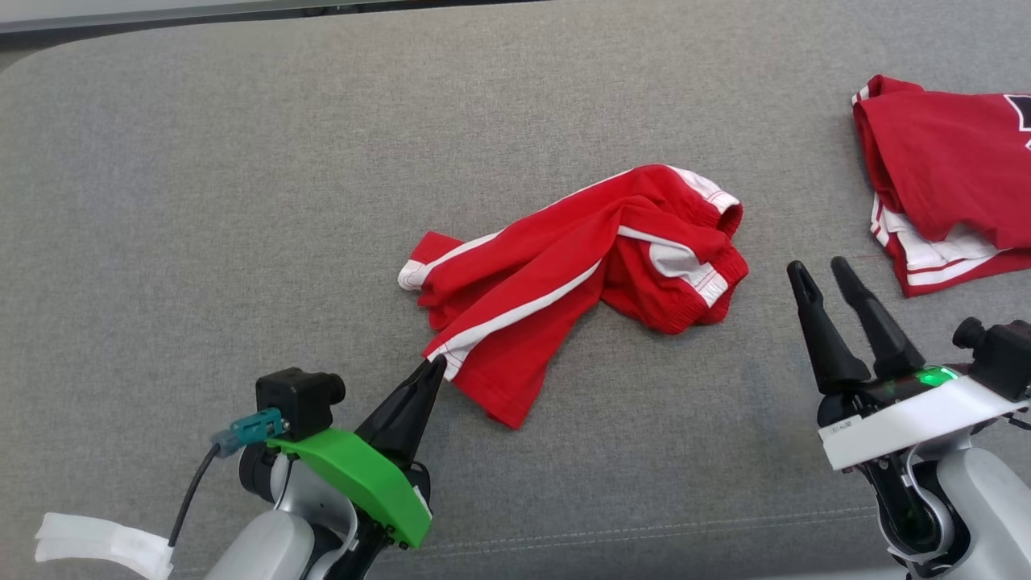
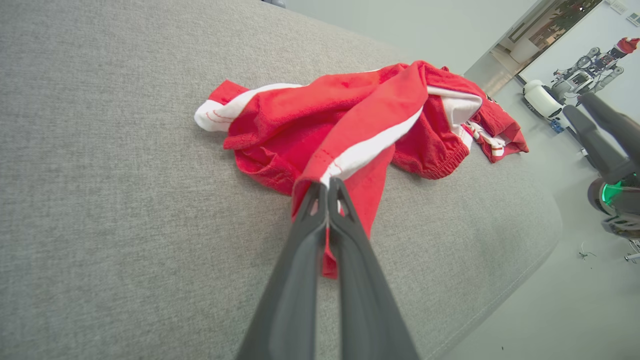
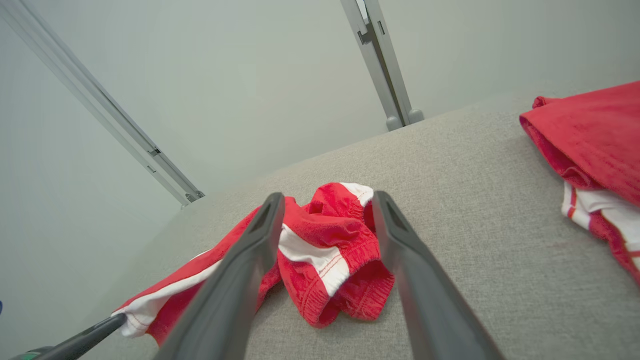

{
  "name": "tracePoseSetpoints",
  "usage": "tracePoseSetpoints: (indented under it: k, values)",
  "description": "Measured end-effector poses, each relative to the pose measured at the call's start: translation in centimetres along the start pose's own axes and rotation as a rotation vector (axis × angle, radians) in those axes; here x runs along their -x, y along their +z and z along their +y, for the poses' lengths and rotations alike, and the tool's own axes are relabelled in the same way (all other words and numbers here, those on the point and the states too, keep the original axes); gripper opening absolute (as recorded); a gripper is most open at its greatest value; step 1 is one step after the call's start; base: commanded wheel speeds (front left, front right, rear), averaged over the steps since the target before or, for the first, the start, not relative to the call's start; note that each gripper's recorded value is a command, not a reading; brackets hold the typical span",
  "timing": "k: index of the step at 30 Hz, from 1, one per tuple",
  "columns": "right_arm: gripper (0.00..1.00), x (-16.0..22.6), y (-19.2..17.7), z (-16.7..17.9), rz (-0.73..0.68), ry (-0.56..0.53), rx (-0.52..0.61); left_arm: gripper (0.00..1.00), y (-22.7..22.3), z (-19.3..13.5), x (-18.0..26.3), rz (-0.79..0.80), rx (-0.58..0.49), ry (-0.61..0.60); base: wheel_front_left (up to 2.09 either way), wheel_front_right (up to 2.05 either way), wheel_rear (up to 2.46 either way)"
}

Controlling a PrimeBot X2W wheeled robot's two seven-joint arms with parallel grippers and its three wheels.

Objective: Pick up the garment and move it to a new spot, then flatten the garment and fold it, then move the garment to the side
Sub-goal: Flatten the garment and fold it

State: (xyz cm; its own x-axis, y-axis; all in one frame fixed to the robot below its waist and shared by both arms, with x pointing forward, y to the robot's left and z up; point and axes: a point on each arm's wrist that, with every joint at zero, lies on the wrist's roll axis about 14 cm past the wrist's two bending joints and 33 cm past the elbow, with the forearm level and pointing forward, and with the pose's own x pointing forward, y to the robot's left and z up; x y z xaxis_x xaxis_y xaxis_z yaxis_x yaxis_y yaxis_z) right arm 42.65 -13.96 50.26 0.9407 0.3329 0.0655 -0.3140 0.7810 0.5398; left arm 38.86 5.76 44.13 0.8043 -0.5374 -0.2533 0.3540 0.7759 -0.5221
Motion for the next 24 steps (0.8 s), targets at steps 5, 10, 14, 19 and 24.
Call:
tracePoseSetpoints:
  k: [5,10,14,19,24]
  values:
    - [1.0,0.9,3.1,0.5,-0.129,-0.025,0.205,0.0,-0.1,-0.3,0.2,0.004,-0.011,0.0,0.0,0.0,0.0]
    - [1.0,2.7,5.2,1.5,-0.215,-0.064,0.385,0.0,-0.5,-0.9,0.4,0.017,-0.021,-0.01,0.0,0.0,0.0]
    - [1.0,4.4,4.4,1.0,-0.189,-0.108,0.446,0.0,-0.6,-1.2,0.6,0.021,-0.026,-0.013,0.0,0.0,0.0]
    - [1.0,6.3,2.8,0.4,-0.138,-0.154,0.458,0.0,-1.4,-1.4,1.2,0.037,-0.022,-0.006,0.0,0.0,0.0]
    - [1.0,7.7,1.7,0.3,-0.113,-0.177,0.442,0.0,-2.1,-1.7,2.0,0.046,-0.013,-0.001,0.0,0.0,0.0]
